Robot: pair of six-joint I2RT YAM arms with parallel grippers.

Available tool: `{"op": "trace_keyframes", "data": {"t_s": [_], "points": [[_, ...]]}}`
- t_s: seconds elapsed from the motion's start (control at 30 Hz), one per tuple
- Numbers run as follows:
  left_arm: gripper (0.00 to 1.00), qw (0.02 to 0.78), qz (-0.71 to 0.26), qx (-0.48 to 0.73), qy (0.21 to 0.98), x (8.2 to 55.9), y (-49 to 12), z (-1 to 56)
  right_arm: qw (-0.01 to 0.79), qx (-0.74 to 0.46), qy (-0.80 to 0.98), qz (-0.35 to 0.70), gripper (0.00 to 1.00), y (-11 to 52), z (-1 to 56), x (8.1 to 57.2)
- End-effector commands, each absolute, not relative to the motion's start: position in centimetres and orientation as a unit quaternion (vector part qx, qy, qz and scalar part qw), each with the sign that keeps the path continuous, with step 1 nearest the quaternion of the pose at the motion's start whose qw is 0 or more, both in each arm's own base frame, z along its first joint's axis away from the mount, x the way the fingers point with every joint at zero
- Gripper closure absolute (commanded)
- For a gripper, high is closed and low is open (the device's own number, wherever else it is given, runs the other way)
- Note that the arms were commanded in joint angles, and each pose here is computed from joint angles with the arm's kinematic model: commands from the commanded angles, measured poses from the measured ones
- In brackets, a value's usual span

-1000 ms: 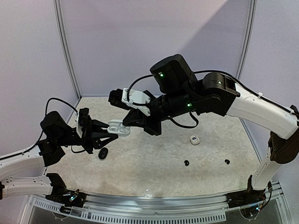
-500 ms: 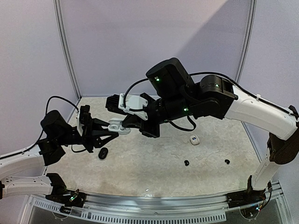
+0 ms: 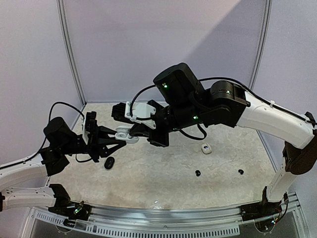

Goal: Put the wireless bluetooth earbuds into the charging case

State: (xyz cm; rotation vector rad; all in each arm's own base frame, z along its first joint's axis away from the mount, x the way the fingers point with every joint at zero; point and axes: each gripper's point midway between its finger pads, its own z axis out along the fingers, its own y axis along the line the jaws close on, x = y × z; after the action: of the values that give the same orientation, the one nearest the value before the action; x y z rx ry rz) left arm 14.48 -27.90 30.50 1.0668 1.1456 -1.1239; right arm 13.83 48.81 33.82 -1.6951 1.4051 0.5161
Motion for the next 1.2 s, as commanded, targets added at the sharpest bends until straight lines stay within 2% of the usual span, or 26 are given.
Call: {"op": "trace_keyframes", "data": {"t_s": [0.0, 0.3, 0.53, 0.73, 0.97, 1.17], "points": [[1.00, 0.609, -0.478, 0.456, 0.439, 14.0, -27.5, 34.1, 0.366, -0.709, 0.577, 0.173, 0.98, 48.2, 28.7, 13.4], [1.00, 0.608, -0.478, 0.464, 0.431, 13.7, -27.6, 34.2, 0.388, -0.725, 0.555, 0.127, 0.94, 48.4, 28.4, 14.7], [1.00, 0.609, -0.476, 0.467, 0.428, 13.6, -27.6, 34.2, 0.395, -0.727, 0.549, 0.115, 0.87, 48.5, 28.5, 15.1], [1.00, 0.610, -0.474, 0.467, 0.431, 13.7, -27.6, 34.0, 0.391, -0.723, 0.556, 0.121, 0.85, 48.3, 28.7, 14.9], [1.00, 0.607, -0.473, 0.465, 0.437, 13.9, -27.6, 33.7, 0.392, -0.713, 0.566, 0.134, 0.75, 48.1, 29.9, 14.7], [1.00, 0.600, -0.472, 0.457, 0.456, 14.3, -27.6, 33.1, 0.421, -0.693, 0.565, 0.152, 0.74, 48.2, 32.5, 14.7]]}}
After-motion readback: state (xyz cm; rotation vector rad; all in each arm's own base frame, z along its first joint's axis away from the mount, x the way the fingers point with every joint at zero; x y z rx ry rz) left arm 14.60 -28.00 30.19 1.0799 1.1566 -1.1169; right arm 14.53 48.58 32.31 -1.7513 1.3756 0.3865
